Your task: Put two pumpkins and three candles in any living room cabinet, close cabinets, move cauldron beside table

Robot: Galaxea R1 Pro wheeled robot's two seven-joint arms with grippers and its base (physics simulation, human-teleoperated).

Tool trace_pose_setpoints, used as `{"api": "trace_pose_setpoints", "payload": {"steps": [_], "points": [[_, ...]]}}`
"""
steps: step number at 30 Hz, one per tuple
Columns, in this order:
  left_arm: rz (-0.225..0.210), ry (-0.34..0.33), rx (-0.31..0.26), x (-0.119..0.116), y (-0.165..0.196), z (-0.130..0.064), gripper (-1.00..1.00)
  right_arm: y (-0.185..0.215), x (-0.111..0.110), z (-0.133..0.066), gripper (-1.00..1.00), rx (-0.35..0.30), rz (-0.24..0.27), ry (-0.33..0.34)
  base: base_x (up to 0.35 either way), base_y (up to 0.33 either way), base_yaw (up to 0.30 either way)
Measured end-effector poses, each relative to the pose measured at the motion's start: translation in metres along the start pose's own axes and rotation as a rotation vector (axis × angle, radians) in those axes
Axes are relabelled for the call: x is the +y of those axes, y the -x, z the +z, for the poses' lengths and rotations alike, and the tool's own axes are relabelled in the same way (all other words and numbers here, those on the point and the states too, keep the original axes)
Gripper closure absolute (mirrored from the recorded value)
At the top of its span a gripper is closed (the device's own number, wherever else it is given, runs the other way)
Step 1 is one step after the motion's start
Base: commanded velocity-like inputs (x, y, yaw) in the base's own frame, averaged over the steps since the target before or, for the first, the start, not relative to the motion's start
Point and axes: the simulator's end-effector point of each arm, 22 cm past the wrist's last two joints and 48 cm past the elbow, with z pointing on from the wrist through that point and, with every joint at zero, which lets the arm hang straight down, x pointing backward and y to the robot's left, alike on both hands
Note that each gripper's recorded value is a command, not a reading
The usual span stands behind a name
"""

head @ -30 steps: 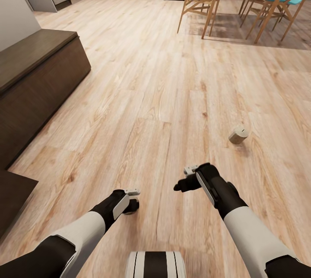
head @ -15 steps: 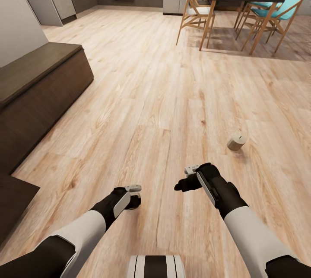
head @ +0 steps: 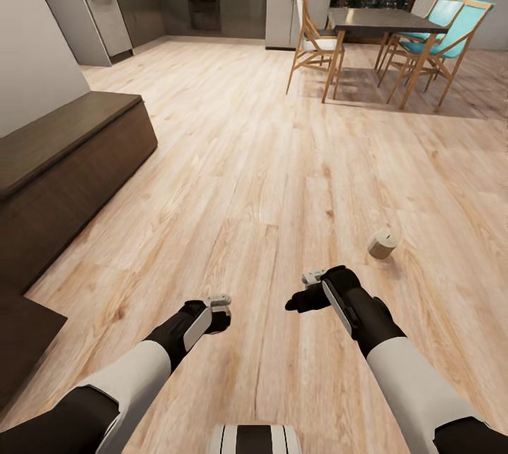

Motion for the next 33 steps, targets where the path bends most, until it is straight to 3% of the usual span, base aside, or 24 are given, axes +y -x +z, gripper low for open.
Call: {"api": "trace_pose_setpoints", "payload": {"steps": [4, 9, 13, 19, 33], "points": [[0.009, 0.000, 0.023, 0.001, -0.001, -0.010, 1.00, 0.007, 0.001, -0.012, -1.00, -0.021, -0.004, -0.006, 0.000, 0.000, 0.000], [0.011, -0.001, 0.006, 0.006, 0.009, -0.023, 1.00, 0.016, 0.001, -0.027, -1.00, -0.049, -0.008, -0.014, 0.000, 0.000, 0.000], [-0.011, -0.027, -0.012, 0.003, 0.018, -0.034, 1.00, 0.022, 0.001, -0.040, -1.00, -0.071, -0.011, -0.021, 0.000, 0.000, 0.000], [-0.084, -0.067, -0.042, 0.001, 0.033, -0.051, 1.00, 0.032, 0.003, -0.058, -1.00, -0.103, -0.018, -0.030, 0.000, 0.000, 0.000], [-0.090, -0.096, -0.147, -0.008, 0.072, -0.099, 1.00, 0.054, 0.008, -0.103, -1.00, -0.189, -0.040, -0.051, 0.000, 0.000, 0.000]]}}
